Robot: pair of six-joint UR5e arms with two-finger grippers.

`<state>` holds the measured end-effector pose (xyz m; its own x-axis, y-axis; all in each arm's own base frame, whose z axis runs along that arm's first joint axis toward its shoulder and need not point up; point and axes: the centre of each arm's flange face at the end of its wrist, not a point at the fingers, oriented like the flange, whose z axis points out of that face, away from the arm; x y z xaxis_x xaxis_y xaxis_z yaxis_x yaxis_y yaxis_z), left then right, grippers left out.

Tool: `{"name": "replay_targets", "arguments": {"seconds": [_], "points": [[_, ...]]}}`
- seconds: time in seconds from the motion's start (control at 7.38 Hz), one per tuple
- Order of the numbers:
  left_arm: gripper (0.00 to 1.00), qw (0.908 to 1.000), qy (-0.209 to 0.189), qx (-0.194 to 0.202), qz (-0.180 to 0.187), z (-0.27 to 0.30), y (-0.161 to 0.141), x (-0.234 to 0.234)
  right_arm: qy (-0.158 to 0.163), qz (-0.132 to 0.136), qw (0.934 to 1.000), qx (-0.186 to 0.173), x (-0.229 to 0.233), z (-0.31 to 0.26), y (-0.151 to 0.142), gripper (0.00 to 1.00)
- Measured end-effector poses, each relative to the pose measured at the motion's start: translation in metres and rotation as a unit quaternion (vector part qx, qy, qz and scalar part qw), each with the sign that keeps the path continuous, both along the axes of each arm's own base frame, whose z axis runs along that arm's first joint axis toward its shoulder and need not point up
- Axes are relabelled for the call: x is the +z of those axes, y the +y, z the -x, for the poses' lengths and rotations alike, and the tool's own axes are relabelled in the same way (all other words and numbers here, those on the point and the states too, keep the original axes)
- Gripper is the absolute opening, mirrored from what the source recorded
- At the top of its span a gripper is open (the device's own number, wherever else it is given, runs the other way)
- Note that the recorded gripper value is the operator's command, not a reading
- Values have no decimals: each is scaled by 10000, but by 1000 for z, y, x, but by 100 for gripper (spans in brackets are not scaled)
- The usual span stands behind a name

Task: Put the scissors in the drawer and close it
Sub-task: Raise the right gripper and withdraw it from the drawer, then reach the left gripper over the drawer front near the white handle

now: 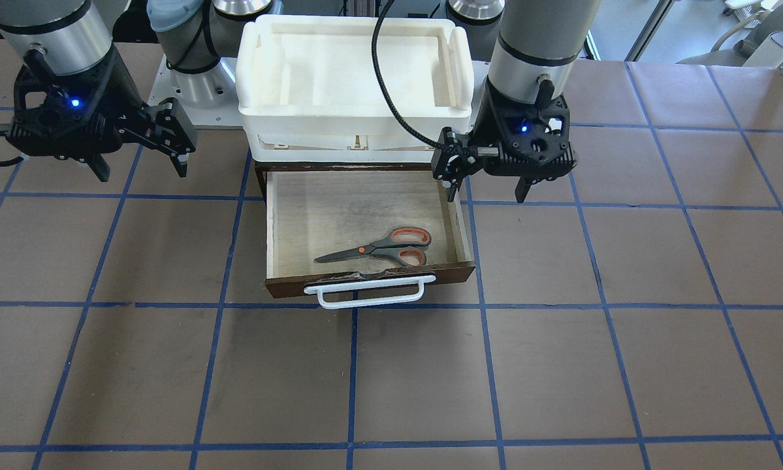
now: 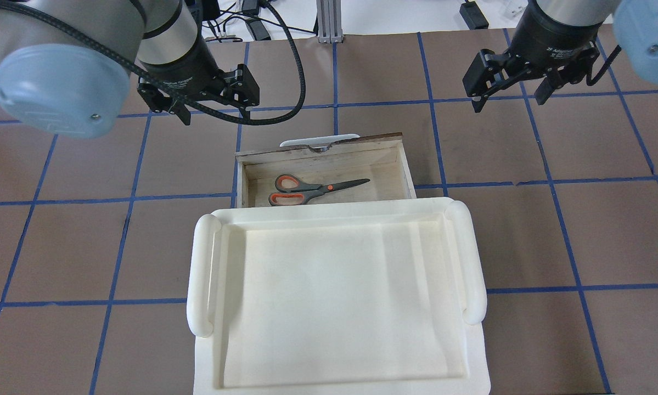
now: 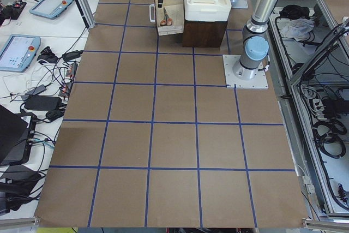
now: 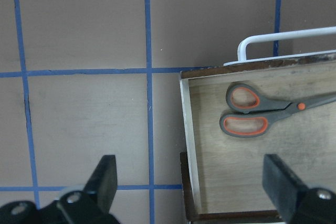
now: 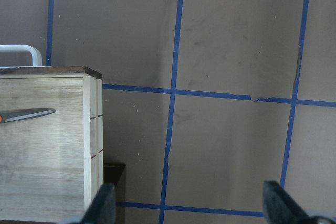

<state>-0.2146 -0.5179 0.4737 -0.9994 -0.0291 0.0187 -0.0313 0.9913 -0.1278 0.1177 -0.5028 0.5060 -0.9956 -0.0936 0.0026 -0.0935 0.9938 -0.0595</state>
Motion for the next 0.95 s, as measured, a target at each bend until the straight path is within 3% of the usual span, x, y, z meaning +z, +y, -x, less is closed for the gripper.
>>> {"name": "replay_targets", "arguments": {"seconds": [0.68,0.95], "points": [[100,9999,78,6,110,85,-88,-71,-19,56,9999,-125,6,-8,14,100],[100,10000,41,-43,49,102,-109,-112,-28,25,9999,-165,3,-21,19,100]]}}
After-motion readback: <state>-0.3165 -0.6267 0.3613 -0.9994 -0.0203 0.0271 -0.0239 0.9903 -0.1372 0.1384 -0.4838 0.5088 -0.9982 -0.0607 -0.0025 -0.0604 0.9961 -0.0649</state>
